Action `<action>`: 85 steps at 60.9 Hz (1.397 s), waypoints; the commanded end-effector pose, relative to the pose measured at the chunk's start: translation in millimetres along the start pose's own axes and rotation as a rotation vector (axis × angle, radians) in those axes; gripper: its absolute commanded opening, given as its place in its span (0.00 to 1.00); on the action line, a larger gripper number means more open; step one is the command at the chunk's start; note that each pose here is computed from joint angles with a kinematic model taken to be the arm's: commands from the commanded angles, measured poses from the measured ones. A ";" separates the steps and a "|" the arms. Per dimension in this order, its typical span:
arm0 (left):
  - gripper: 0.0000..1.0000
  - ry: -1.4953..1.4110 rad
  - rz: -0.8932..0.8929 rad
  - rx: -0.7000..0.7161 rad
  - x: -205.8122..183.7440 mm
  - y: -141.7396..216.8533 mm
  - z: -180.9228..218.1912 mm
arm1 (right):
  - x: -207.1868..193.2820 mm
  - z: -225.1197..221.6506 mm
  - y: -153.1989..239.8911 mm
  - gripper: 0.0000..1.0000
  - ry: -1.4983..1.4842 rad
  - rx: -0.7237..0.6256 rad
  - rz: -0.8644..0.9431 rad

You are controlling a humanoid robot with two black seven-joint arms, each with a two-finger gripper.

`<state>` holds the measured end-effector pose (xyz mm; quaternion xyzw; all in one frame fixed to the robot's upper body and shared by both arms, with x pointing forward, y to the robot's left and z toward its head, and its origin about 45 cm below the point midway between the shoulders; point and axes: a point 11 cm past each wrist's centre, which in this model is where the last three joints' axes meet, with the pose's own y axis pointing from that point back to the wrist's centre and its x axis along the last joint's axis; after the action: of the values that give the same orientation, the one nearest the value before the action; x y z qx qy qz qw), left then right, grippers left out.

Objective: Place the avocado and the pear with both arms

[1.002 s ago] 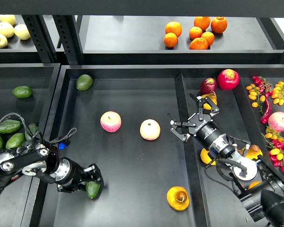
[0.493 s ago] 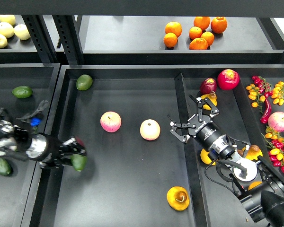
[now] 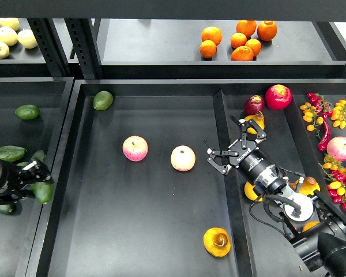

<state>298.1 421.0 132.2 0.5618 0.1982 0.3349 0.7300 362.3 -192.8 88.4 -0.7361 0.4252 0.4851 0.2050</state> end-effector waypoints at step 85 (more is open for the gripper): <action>0.39 0.269 0.143 0.173 50.9 14.0 -100.7 | 1.4 2.2 1.6 0.99 -0.001 -0.005 0.003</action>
<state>263.7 522.6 121.0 0.5837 0.2791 0.4331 0.6275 360.1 -192.8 86.2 -0.7352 0.4258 0.4868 0.2032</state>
